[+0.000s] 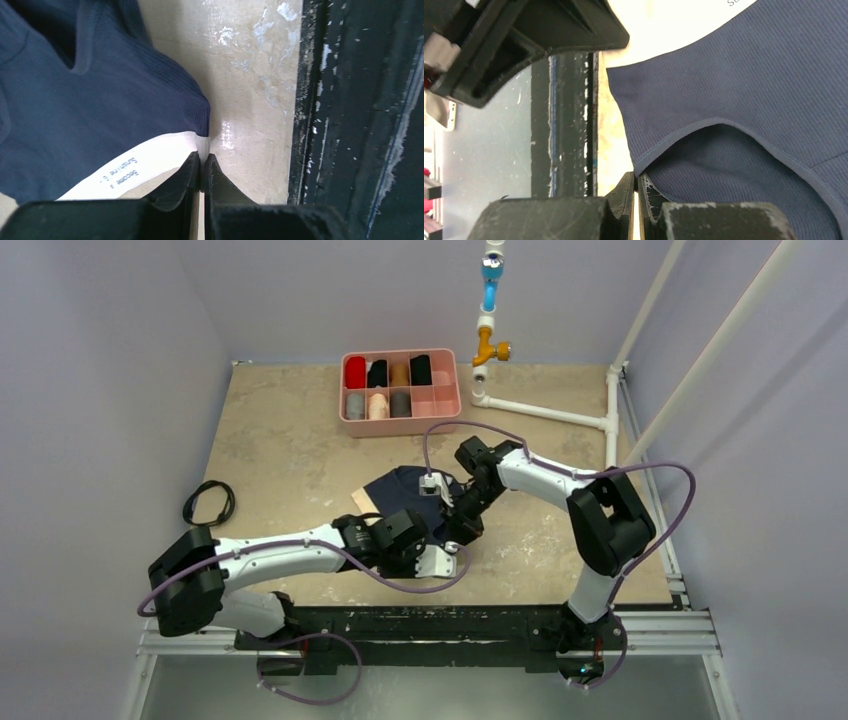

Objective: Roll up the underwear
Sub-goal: Fold the underwear at the center of the board.

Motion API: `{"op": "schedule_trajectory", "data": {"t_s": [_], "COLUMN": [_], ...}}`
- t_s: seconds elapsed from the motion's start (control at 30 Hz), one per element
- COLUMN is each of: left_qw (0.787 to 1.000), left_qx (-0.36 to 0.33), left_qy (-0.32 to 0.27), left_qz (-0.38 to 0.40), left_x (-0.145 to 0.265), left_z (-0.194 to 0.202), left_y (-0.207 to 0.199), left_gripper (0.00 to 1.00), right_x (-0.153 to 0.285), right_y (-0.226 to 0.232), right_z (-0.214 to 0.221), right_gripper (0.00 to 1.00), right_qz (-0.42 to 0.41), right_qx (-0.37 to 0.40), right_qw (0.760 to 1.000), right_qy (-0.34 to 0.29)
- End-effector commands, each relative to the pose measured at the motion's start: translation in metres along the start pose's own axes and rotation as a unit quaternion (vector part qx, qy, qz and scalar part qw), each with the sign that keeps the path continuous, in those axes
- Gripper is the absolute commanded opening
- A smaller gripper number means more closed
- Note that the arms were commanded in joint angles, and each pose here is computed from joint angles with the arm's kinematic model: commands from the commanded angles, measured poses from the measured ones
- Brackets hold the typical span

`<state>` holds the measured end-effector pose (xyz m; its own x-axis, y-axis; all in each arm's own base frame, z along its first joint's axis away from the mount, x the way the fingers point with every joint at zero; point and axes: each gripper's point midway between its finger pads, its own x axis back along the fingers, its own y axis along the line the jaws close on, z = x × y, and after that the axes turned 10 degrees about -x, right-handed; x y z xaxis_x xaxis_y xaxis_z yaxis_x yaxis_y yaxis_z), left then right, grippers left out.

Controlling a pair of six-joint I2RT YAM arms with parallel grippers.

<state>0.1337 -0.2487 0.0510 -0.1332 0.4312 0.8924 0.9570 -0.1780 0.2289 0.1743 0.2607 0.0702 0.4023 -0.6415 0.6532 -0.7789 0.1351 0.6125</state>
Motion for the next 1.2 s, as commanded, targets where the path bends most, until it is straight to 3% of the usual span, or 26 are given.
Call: {"op": "schedule_trajectory", "data": {"t_s": [0.0,0.17,0.6,1.17], "left_qw": [0.999,0.998,0.982,0.948], "left_qx": [-0.008,0.006,0.150,0.299], "left_qy": [-0.052,-0.069,-0.112,-0.036], "left_qz": [0.006,-0.010,-0.029,-0.098], "left_x": [0.026,0.042,0.076,0.058], "left_z": [-0.029,-0.028,0.003,0.100], "left_y": [0.002,0.009,0.064,0.147], "left_gripper": [0.00,0.00,0.00,0.00], "right_x": [0.011,0.027,0.074,0.051], "right_y": [0.026,0.028,-0.019,-0.117], "right_z": [0.006,-0.008,-0.084,-0.150], "right_gripper": [0.00,0.00,0.00,0.00], "right_qz": [-0.024,0.009,0.162,0.196], "right_qx": [0.023,0.040,0.048,0.023], "right_qw": [0.999,0.999,0.985,0.980], "right_qy": [-0.003,-0.012,-0.030,0.004]}}
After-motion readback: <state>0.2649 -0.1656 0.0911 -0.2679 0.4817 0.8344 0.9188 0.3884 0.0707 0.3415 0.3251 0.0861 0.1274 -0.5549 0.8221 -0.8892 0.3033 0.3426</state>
